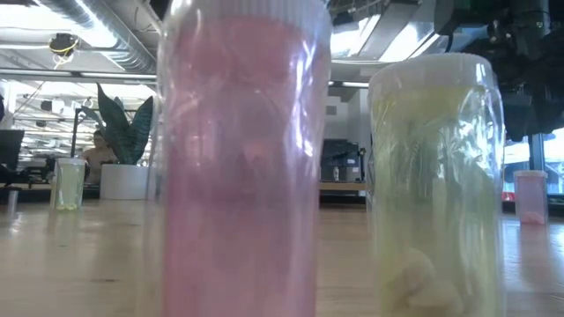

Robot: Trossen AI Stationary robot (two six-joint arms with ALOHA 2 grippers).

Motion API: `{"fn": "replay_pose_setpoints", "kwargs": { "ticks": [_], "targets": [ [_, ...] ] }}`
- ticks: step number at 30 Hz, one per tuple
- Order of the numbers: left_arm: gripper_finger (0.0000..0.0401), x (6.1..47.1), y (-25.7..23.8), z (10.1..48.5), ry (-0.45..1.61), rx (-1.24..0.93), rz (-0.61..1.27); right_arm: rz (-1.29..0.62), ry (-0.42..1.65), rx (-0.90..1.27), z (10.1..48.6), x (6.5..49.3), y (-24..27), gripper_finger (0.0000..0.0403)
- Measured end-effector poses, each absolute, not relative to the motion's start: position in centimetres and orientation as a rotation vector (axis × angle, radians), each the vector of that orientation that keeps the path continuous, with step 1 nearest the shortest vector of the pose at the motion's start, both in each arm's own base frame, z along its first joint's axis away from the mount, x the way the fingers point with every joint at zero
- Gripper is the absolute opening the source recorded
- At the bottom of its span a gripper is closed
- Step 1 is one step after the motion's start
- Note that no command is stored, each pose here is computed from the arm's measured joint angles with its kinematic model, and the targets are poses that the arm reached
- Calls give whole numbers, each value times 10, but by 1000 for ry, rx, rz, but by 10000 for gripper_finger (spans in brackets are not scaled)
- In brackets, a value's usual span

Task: Pick and place medicine bottles onto shelf by color
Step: Put the top right blue pill bottle on the shelf

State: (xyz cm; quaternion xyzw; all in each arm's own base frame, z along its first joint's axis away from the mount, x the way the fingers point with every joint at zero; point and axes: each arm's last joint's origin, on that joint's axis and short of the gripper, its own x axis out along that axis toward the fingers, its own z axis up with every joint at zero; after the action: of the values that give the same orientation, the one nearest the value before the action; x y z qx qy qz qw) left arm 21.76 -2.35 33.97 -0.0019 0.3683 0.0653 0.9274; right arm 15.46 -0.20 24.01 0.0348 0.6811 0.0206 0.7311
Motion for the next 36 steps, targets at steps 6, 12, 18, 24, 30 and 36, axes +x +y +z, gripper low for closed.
{"fn": "replay_pose_setpoints", "kwargs": {
  "ticks": [6, 12, 18, 24, 30, 36],
  "targets": [
    [66, 218, -23, 340, 755, -4, 134, 46, 1499, 77, 240, 155, -2, 207],
    [66, 218, -23, 340, 754, -4, 135, 46, 1499, 77, 240, 155, -2, 207],
    [66, 218, -23, 340, 754, -4, 135, 46, 1499, 77, 240, 155, -2, 207],
    [66, 218, -24, 340, 753, -4, 135, 46, 1499, 77, 240, 155, -2, 207],
    [66, 218, -23, 340, 753, -4, 135, 46, 1498, 77, 240, 155, -2, 207],
    [66, 218, -23, 340, 753, -4, 135, 45, 1475, 78, 240, 157, -2, 207]
  ]
}}
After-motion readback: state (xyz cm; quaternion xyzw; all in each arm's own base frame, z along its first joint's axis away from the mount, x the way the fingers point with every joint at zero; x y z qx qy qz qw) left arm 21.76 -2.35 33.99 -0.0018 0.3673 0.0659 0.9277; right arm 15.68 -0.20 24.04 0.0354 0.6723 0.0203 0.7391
